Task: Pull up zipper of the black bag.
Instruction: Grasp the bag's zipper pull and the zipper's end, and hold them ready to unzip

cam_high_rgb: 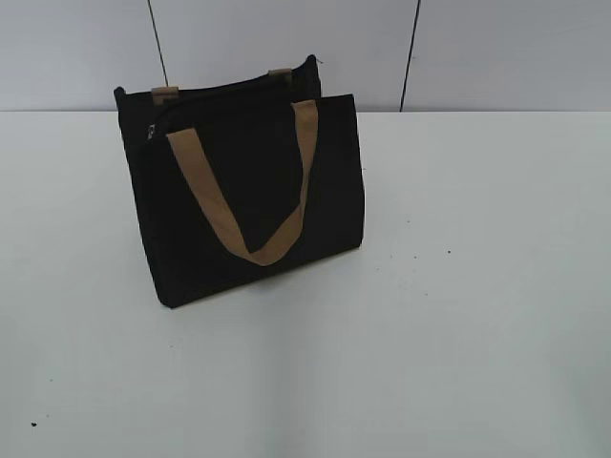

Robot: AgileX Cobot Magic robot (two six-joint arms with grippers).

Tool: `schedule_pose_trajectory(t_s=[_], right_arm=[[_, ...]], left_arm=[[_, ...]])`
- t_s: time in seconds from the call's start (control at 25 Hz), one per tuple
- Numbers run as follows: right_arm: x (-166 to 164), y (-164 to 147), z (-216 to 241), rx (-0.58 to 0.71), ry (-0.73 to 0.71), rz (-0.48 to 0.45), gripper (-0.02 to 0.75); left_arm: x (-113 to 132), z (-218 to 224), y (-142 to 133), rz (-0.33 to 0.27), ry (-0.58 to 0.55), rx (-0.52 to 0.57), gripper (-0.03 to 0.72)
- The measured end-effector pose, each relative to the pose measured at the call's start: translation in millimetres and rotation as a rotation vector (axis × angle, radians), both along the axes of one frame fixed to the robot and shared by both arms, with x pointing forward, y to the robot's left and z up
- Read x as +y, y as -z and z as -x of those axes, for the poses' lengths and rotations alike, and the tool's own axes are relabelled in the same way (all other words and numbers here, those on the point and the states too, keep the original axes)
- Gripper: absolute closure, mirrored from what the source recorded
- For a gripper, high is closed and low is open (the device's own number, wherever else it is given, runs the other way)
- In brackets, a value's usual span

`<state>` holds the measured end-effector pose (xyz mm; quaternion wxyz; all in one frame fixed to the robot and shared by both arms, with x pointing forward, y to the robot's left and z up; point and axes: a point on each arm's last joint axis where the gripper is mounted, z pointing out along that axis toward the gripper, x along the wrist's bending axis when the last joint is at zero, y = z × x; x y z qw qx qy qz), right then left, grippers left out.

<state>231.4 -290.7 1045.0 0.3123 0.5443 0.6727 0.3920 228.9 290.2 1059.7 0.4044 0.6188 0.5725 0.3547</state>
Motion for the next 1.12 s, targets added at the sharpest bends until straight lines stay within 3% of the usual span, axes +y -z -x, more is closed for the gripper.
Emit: schedule_pose_trajectory(t_s=[0.76,0.84,0.96,1.12], right_arm=[[0.0,0.0,0.0,0.000,0.000,0.000,0.226],[0.0,0.0,0.0,0.000,0.000,0.000,0.226],[0.0,0.0,0.0,0.000,0.000,0.000,0.226],[0.0,0.0,0.0,0.000,0.000,0.000,0.226]], left_arm=[[-1.9,-0.1,-0.6,0.020,0.014,-0.005,0.438],[-1.8,-3.7,-1.7,0.021,0.013,0.008,0.389],[-0.9,-20.2,-11.7,0.027,0.005,0.033,0.251],[0.7,-61.5,-22.6,0.009,0.010,0.048,0.183]])
